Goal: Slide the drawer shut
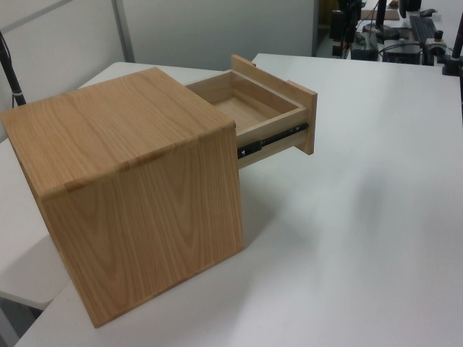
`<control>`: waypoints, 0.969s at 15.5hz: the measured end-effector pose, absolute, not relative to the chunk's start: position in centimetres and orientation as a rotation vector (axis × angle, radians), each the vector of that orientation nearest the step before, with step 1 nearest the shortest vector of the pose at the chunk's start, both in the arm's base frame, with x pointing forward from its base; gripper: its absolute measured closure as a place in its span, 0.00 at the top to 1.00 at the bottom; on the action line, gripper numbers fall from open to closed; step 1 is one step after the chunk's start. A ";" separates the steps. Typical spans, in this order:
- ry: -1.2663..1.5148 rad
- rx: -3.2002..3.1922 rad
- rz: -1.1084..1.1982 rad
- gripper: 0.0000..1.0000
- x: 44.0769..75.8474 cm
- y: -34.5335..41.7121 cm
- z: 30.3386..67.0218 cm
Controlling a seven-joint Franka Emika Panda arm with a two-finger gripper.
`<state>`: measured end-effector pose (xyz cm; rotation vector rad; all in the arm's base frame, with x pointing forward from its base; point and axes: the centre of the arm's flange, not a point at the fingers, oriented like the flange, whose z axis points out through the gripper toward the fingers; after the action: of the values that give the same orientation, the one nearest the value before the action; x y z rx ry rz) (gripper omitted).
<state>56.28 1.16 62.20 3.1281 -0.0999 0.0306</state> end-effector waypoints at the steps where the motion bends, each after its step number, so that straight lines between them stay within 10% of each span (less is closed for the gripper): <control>1: -0.100 3.128 0.031 1.00 56.3 1.2 62.2; 15: -0.098 3.128 0.031 0.96 56.3 1.2 62.2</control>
<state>56.28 1.21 62.20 3.1281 -0.0984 0.0307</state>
